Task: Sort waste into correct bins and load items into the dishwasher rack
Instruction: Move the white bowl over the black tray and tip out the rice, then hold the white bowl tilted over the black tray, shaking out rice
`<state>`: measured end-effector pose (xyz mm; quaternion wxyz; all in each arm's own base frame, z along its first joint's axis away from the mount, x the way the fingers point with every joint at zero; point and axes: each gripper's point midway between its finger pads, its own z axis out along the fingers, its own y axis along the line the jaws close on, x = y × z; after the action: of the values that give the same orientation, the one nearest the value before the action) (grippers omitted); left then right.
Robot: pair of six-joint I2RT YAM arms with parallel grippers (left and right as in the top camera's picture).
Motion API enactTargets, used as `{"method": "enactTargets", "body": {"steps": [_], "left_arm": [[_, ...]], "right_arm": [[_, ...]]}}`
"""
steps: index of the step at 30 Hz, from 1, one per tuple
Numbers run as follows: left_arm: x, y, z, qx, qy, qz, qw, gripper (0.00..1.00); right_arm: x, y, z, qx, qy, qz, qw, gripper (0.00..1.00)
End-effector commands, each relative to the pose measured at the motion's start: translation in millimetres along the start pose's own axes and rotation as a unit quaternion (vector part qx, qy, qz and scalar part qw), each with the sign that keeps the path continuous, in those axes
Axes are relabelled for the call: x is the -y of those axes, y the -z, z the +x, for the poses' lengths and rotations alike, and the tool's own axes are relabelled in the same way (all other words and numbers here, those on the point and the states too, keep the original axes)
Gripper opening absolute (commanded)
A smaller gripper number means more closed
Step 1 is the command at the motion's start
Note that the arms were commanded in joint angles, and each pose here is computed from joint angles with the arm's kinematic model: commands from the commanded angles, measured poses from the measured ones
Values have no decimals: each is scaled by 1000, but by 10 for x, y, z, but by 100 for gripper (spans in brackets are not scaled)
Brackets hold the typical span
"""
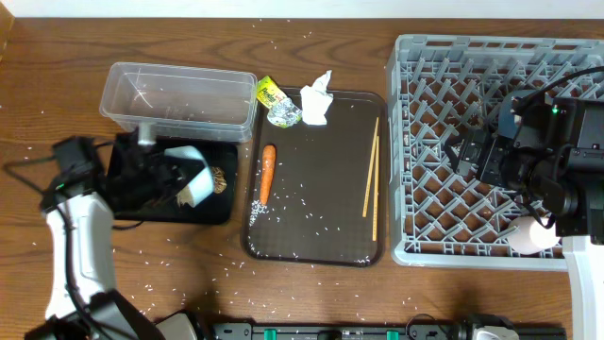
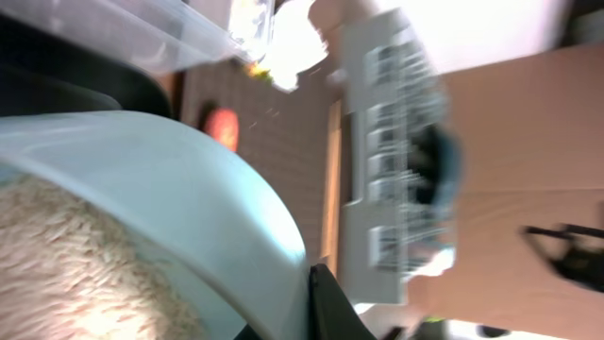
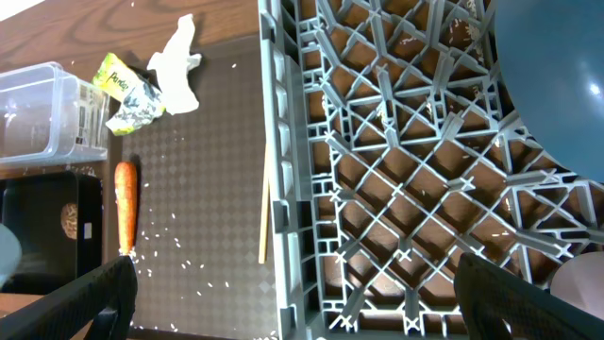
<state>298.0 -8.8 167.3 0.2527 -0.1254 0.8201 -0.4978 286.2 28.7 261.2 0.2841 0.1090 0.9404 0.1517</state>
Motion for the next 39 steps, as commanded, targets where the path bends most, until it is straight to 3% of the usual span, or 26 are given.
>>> {"method": "enactTargets", "body": {"steps": [1, 10, 12, 15, 22, 25, 27, 30, 32, 35, 37, 38, 39], "left_arm": [[243, 232, -117, 69, -60, 151, 984, 6], [-249, 193, -114, 79, 10, 148, 986, 6], [-261, 191, -127, 88, -46, 142, 985, 6], [-260, 206, -174, 84, -9, 145, 986, 6], [-334, 202, -218, 94, -84, 123, 984, 6], [-262, 220, -241, 92, -42, 142, 985, 6], [-355, 187, -210, 87, -76, 113, 987, 6], [-257, 225, -227, 89, -19, 144, 985, 6], [-336, 177, -184, 82, -65, 111, 988, 6], [-214, 203, -230, 78, 12, 149, 986, 6], [-362, 123, -142, 67, -67, 94, 991, 6], [-518, 95, -102, 51, -59, 50, 996, 6], [-481, 107, -136, 56, -17, 67, 996, 6]], "right_arm": [[-31, 15, -5, 1, -3, -4, 1000, 99], [-32, 15, 0, 0, -4, -5, 1000, 99], [-35, 15, 8, -2, -4, -5, 1000, 99], [-38, 15, 4, -1, -4, -6, 1000, 99], [-44, 15, -1, 0, -3, -8, 1000, 99], [-48, 17, 3, -1, -3, -9, 1000, 99], [-49, 17, 4, -1, -3, -9, 1000, 99], [-52, 19, -5, 1, -3, -10, 1000, 99], [-50, 17, 2, 0, -3, -10, 1000, 99], [-53, 19, -7, 1, -3, -10, 1000, 99], [-50, 17, 0, 0, -3, -10, 1000, 99], [-51, 17, -2, 0, -3, -10, 1000, 99], [-53, 19, -8, 2, -3, -10, 1000, 99]]}}
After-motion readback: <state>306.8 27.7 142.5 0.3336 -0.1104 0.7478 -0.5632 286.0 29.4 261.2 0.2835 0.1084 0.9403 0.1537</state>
